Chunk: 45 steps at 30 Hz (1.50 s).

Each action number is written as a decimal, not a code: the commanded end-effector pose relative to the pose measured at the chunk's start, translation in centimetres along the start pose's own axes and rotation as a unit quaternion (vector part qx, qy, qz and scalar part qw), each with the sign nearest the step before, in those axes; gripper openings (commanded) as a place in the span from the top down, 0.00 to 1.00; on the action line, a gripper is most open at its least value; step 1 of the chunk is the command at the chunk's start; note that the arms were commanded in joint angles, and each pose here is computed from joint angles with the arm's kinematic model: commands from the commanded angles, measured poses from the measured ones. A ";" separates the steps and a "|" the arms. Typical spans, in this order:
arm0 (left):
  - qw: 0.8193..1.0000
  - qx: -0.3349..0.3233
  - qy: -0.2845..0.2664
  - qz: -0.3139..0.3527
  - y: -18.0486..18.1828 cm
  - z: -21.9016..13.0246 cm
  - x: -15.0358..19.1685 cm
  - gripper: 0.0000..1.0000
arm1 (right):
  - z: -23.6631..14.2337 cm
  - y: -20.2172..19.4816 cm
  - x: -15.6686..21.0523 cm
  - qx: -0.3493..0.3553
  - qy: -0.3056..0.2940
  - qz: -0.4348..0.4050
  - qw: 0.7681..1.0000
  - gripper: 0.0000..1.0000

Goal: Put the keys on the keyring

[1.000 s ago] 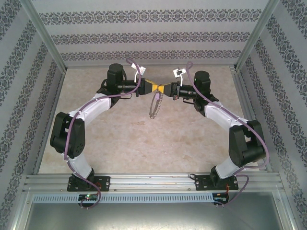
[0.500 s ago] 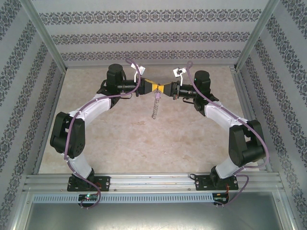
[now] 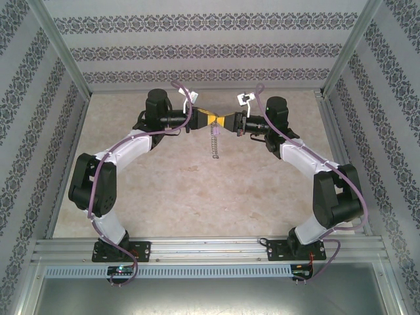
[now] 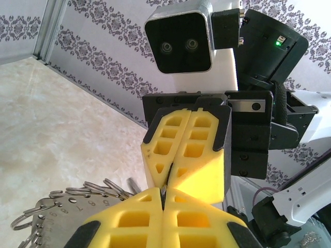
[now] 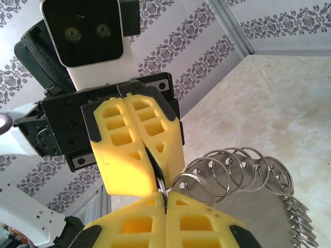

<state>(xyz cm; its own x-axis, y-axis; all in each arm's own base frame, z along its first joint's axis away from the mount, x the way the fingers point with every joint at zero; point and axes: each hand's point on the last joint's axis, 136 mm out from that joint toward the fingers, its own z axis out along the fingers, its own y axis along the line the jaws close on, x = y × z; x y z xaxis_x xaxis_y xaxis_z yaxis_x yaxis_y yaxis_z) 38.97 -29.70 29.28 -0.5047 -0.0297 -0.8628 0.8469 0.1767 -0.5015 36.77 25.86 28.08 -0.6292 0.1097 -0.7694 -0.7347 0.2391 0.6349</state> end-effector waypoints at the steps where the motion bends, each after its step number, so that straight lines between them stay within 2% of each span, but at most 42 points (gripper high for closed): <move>1: 0.999 0.040 0.000 0.032 -2.3 0.6 0.0 1.00 | 0.0 0.0 -1.7 0.007 -0.023 -0.019 1.000 1.00; 3: 0.999 0.033 -0.006 0.038 -2.3 0.5 -0.2 1.00 | -0.2 -0.1 -1.9 0.009 -0.027 -0.016 0.999 0.98; 8: 0.999 0.025 -0.016 0.046 -2.3 0.3 -0.5 1.00 | -1.1 0.4 -2.4 0.015 -0.041 -0.020 0.999 0.76; 12: 0.998 0.027 -0.026 0.053 -2.5 0.2 -0.9 1.00 | -2.4 1.1 -2.8 0.030 -0.060 -0.029 0.997 0.63; 16: 0.997 0.031 -0.031 0.058 -2.8 0.1 -1.0 1.00 | -4.3 0.9 -2.8 0.058 -0.085 -0.033 0.994 0.57; 23: 0.996 0.042 -0.047 0.063 -3.4 0.1 -1.9 1.00 | -4.5 0.1 -0.1 0.060 -0.089 -0.017 0.994 0.50; 30: 0.996 0.040 -0.052 0.062 -3.6 0.0 -2.5 1.00 | -3.2 0.6 2.3 0.043 -0.076 -0.019 0.996 0.50; 34: 0.996 0.039 -0.053 0.061 -3.5 0.1 -2.7 1.00 | -2.5 1.5 2.5 0.030 -0.075 -0.037 0.996 0.49; 45: 0.996 0.043 -0.052 0.060 -3.8 0.0 -2.8 1.00 | -1.2 0.2 2.4 0.038 -0.067 -0.036 0.996 0.51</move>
<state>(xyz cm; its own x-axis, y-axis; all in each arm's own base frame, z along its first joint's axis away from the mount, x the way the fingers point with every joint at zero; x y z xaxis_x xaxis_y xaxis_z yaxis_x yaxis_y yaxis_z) 38.23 -30.25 29.83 -0.4822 -0.0816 -0.8723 0.8613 0.1381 -0.4890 34.33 24.32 25.05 -0.5925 0.2148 -0.7764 -0.7042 0.3299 0.6287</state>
